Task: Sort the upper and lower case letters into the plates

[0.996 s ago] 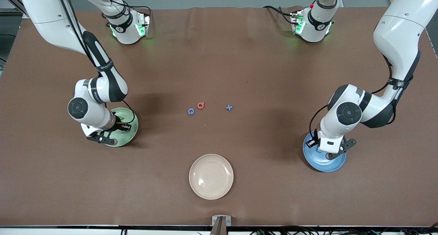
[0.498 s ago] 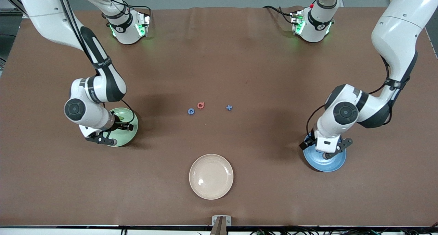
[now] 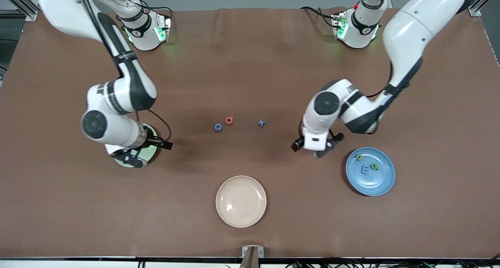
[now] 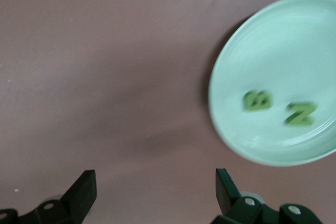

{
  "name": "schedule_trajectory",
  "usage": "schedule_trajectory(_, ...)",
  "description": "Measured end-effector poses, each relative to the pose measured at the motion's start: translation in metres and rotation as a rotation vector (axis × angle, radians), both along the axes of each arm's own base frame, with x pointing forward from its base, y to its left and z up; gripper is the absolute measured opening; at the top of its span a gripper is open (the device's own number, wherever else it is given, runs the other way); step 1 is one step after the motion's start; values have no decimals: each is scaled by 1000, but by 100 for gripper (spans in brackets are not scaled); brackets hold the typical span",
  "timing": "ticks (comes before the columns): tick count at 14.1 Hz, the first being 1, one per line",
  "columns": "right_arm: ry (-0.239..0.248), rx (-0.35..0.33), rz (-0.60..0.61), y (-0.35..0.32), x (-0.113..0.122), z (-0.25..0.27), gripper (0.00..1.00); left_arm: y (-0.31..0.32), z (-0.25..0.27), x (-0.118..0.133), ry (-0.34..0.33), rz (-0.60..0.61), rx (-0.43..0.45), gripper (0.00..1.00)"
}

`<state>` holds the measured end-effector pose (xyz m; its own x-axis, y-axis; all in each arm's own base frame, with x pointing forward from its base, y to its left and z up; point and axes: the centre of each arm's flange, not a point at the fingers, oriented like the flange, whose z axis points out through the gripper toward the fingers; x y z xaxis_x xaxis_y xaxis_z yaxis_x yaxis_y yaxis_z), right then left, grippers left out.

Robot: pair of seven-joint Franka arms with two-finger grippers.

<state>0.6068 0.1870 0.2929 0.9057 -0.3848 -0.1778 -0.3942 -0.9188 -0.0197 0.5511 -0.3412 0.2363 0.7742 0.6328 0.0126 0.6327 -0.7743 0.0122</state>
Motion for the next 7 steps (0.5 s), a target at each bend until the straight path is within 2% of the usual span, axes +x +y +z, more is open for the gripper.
schedule_trajectory(2,2,-17,-56,42,-13,-2,100,-32,-10,-21,10,21,-26,98)
schedule_trajectory(5,-3,-32,-135,76,-27,-11,100,-76,-25,-52,24,60,-63,89)
schedule_trajectory(7,-15,-35,-174,93,-37,-31,100,-89,-32,-62,37,105,-70,86)
